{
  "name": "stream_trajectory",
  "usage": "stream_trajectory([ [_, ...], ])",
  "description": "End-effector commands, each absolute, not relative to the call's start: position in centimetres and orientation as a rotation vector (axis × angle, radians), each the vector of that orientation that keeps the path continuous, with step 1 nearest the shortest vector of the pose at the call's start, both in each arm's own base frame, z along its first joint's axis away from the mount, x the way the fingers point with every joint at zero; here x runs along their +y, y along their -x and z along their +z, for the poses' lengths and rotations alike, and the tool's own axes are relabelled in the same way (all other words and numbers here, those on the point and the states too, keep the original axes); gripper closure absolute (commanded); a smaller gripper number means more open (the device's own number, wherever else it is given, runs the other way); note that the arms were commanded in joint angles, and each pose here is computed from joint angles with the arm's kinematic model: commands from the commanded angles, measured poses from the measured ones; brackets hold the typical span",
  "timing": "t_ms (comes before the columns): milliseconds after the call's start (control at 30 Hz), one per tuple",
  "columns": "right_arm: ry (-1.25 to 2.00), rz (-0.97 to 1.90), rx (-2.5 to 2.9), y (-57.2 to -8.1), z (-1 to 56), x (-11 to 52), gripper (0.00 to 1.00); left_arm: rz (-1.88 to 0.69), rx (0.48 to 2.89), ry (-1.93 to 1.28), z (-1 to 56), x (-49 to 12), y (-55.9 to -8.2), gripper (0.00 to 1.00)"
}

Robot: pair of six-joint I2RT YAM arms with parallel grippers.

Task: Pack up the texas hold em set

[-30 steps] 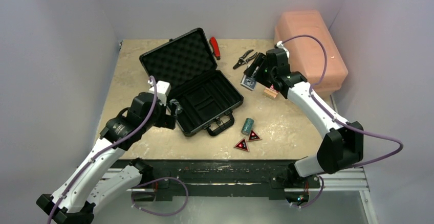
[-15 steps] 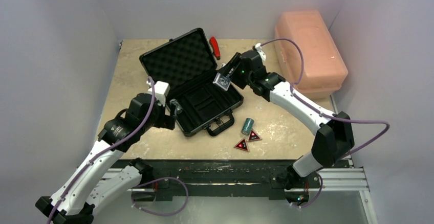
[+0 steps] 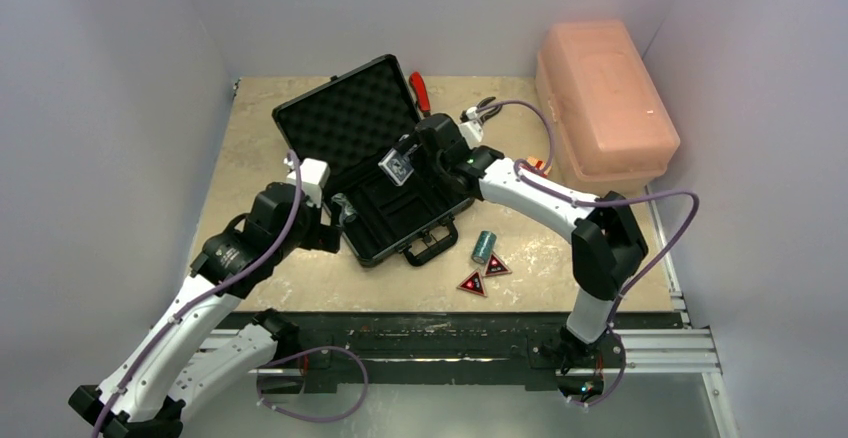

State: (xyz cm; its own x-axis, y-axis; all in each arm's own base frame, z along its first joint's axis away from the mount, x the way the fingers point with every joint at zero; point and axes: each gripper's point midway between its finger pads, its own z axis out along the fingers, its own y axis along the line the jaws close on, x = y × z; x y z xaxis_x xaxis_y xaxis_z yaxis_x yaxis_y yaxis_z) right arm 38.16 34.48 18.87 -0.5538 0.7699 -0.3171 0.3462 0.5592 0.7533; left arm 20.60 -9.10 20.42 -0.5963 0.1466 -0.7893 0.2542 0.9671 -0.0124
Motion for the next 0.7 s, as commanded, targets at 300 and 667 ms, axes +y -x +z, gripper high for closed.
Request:
stream_trajectory([
  [300, -1.084, 0.914, 2.034, -41.1, 19.1, 38.0, 0.64, -0.012, 2.112, -0.11, 23.4, -5.7, -21.1, 0.11],
  [667, -1.125, 0.881, 2.068, -41.9, 16.3, 39.8, 0.64, -0.013, 2.11, -0.112, 23.5, -5.8, -21.2, 0.11],
])
